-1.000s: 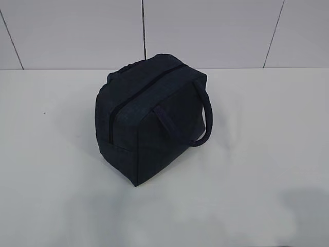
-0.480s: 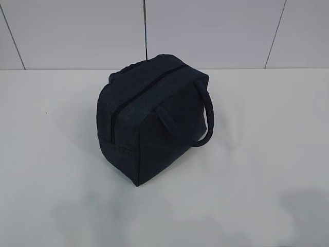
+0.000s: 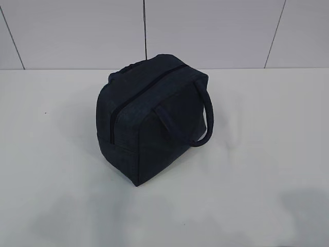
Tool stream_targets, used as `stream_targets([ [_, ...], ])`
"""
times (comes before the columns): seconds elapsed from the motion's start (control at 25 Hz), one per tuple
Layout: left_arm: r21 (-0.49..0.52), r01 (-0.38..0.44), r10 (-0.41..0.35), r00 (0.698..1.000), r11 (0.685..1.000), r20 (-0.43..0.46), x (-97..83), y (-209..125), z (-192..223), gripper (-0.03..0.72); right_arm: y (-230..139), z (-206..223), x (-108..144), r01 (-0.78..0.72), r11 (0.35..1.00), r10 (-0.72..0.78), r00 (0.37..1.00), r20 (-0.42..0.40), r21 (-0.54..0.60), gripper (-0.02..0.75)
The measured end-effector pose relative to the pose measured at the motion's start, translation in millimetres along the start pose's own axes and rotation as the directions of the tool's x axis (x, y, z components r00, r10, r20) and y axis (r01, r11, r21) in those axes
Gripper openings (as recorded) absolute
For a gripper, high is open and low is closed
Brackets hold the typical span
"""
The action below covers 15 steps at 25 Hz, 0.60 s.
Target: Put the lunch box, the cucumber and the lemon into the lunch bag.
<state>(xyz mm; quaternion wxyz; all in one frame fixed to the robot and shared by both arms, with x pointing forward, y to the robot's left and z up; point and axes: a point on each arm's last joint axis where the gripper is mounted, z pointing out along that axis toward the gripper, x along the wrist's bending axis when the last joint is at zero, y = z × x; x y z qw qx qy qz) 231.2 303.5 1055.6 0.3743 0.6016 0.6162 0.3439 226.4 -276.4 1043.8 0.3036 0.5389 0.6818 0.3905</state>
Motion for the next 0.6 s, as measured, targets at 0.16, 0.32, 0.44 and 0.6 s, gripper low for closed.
stream_targets([
  [0.16,-0.001,0.009,-0.009,1.0,1.0,-0.016,-0.1,0.0,-0.1,0.403,0.0,0.0,0.0,0.0,1.0,0.0,1.0,0.0,0.0,0.243],
  [0.32,-0.001,0.01,-0.01,1.0,1.0,-0.018,-0.2,0.0,-0.1,0.396,0.0,0.0,0.0,-0.002,1.0,0.002,1.0,0.0,0.0,0.243],
  [0.44,-0.001,0.01,-0.01,1.0,1.0,-0.018,-0.2,0.0,-0.1,0.386,0.0,0.0,0.0,-0.002,1.0,0.002,1.0,0.0,0.0,0.243],
  [0.6,-0.001,0.01,-0.01,1.0,1.0,-0.018,-0.2,0.0,-0.1,0.364,0.0,0.0,0.0,-0.002,1.0,0.002,1.0,0.0,0.0,0.243],
])
